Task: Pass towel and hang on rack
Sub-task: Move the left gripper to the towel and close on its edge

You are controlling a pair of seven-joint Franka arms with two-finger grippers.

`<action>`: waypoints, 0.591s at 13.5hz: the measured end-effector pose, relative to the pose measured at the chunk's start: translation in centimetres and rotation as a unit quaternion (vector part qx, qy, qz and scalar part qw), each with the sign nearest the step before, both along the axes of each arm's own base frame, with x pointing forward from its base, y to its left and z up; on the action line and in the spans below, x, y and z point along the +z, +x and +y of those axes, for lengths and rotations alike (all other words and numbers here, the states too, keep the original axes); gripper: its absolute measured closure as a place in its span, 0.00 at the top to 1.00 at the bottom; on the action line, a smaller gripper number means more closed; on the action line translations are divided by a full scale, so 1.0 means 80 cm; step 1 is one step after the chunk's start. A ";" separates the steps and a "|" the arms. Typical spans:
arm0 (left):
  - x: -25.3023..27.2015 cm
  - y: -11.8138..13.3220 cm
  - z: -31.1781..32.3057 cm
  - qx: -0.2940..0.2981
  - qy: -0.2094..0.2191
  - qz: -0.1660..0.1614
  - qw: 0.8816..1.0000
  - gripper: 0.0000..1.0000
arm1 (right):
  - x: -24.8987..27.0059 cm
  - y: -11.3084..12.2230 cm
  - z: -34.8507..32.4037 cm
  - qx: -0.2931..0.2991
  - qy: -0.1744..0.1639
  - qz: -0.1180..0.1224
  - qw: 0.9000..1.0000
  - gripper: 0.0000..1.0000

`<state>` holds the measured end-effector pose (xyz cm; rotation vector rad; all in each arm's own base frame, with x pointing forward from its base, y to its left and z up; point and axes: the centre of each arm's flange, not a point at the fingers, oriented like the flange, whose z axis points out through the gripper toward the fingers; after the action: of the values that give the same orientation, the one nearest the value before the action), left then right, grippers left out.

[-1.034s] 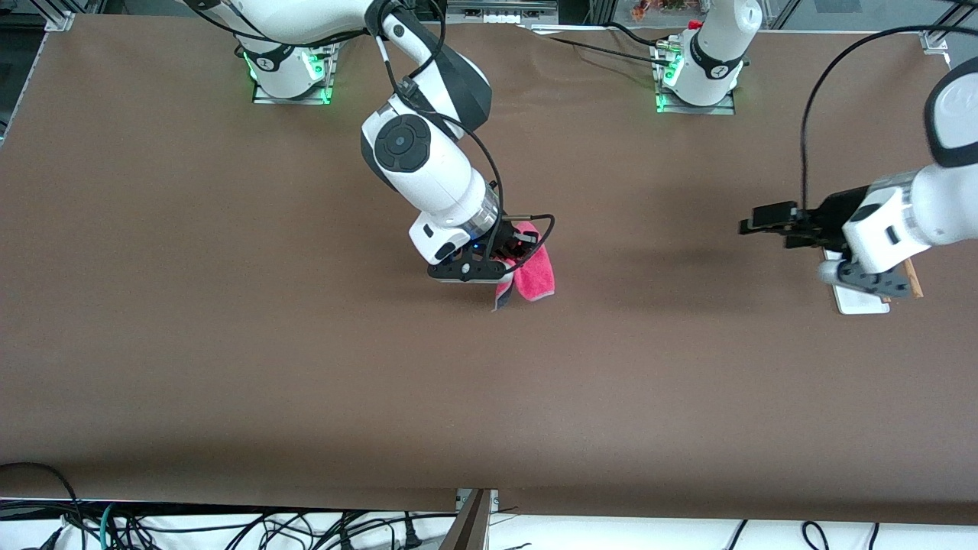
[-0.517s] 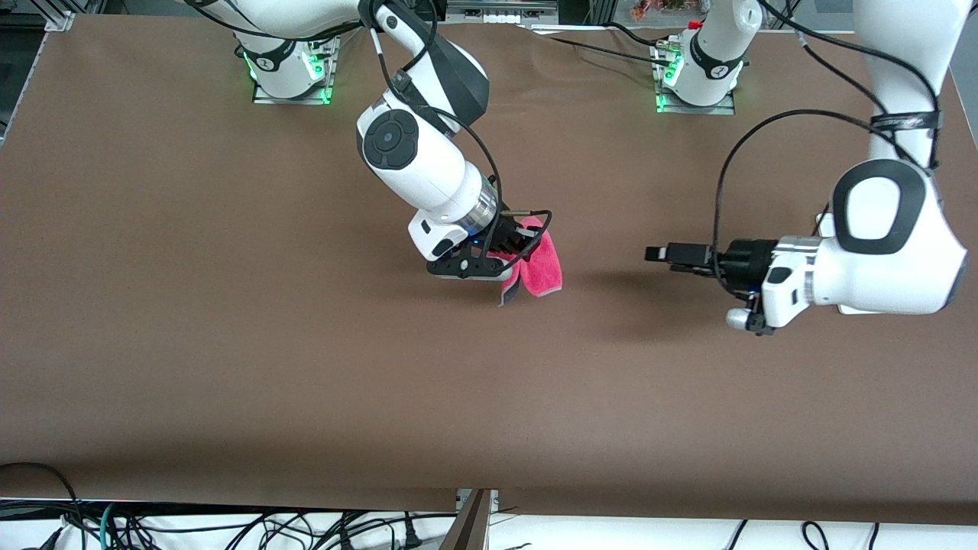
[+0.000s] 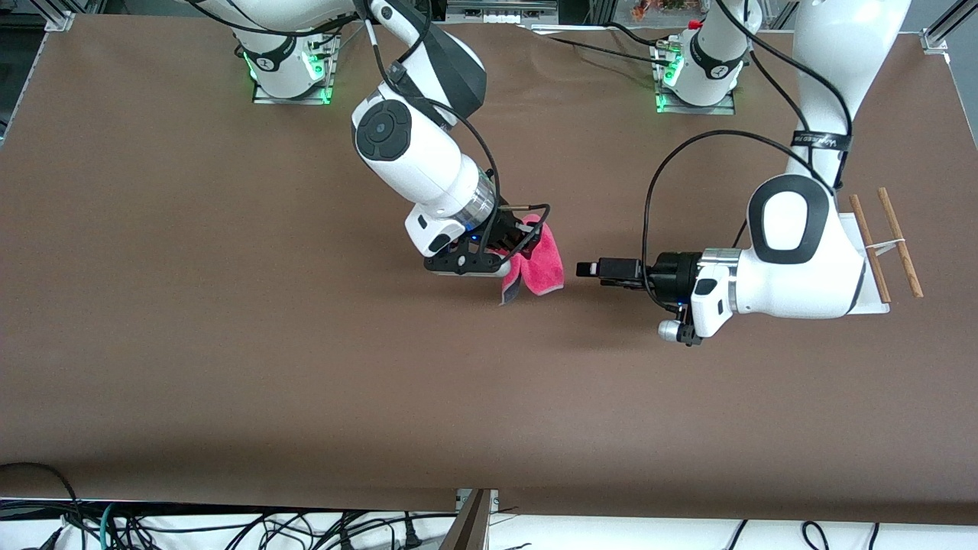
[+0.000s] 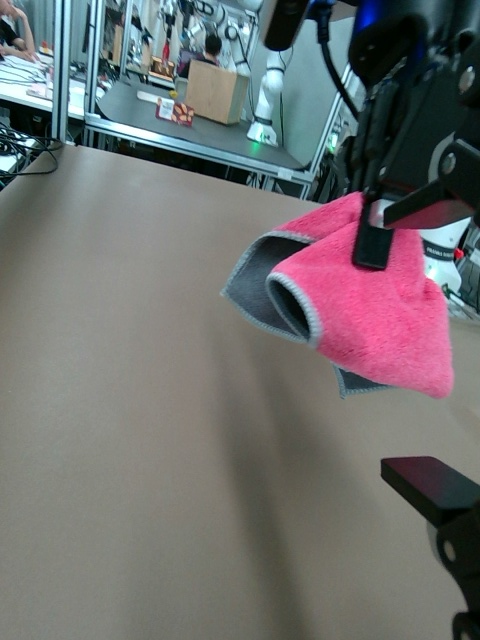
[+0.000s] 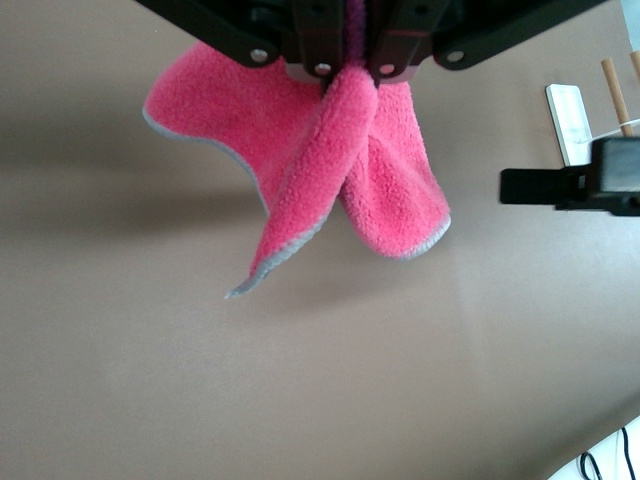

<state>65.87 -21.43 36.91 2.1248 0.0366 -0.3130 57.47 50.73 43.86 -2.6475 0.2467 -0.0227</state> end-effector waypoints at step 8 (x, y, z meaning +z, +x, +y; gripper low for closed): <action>-0.019 -0.004 -0.037 0.001 -0.008 0.006 1.000 0.89 | 0.000 0.001 -0.001 -0.001 0.000 0.000 1.000 0.06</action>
<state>65.52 -24.41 35.42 2.1071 0.0421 -0.3244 57.52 50.66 43.86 -2.6475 0.2483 -0.0227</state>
